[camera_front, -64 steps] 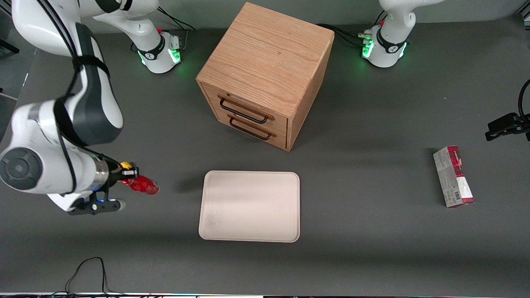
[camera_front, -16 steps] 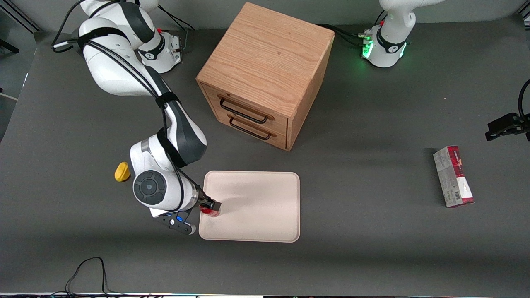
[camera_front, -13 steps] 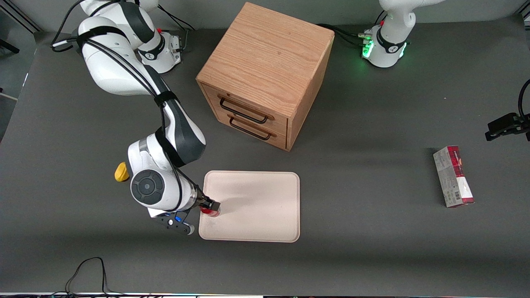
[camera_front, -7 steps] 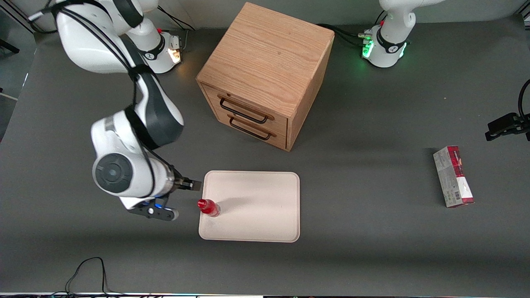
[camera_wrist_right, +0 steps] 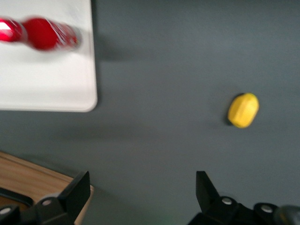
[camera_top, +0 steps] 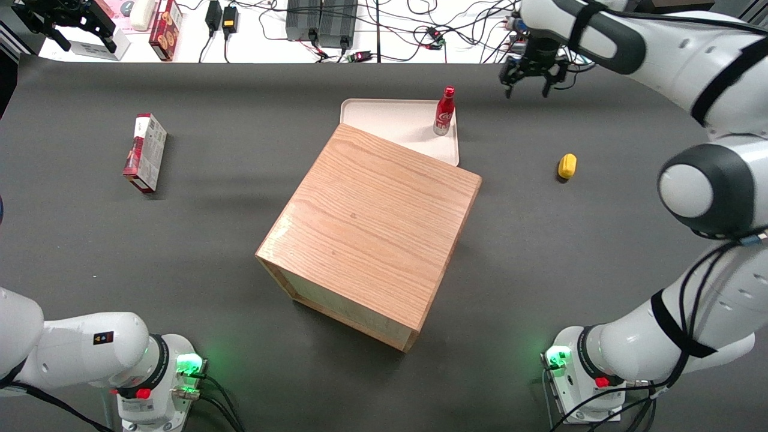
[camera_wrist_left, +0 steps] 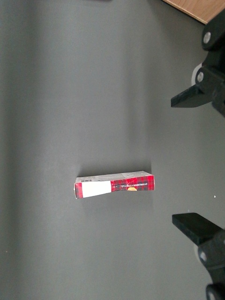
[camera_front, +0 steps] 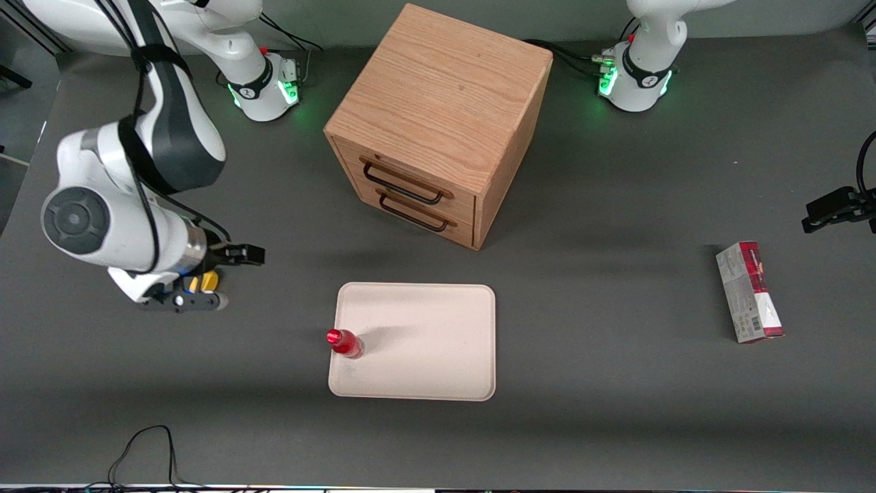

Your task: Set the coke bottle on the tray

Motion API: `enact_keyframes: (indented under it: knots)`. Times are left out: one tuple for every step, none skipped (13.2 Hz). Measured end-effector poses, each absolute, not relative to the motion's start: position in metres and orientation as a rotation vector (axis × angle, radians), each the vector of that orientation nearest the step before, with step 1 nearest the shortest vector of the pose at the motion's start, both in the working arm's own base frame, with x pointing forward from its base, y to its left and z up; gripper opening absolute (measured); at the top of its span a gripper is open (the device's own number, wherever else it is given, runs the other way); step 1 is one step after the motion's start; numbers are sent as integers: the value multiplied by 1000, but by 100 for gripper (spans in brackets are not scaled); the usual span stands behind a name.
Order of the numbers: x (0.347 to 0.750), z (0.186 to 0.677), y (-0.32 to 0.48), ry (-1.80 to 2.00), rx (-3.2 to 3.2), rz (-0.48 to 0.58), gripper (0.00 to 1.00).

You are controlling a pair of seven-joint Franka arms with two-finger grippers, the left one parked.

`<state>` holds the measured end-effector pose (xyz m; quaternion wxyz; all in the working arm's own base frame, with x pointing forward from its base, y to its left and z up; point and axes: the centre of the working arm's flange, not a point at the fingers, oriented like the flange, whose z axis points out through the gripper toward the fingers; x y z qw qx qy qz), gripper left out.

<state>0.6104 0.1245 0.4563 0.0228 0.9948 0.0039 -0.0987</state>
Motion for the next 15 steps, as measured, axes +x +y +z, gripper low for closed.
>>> enact_keyframes:
  knots:
    - [600,462,108,43,3080,-309,100]
    - [590,471,93,68,3083,-305,100]
    - [581,481,80,85,3087,-297,100]
    - [573,492,67,84,3091,-289,100]
    - [568,505,56,67,3096,-272,100]
    - [564,518,45,47,3102,-249,100]
    - [561,529,37,35,3106,-234,100]
    - [558,540,32,52,3109,-236,100]
    - [556,548,30,93,3110,-248,100]
    - [554,554,29,123,3109,-260,100]
    - [554,557,28,137,3110,-265,100]
    - [554,559,29,146,3110,-263,100]
    - [554,559,31,153,3110,-261,100]
    - [554,560,32,158,3110,-258,100]
    - [554,561,33,160,3110,-254,100]
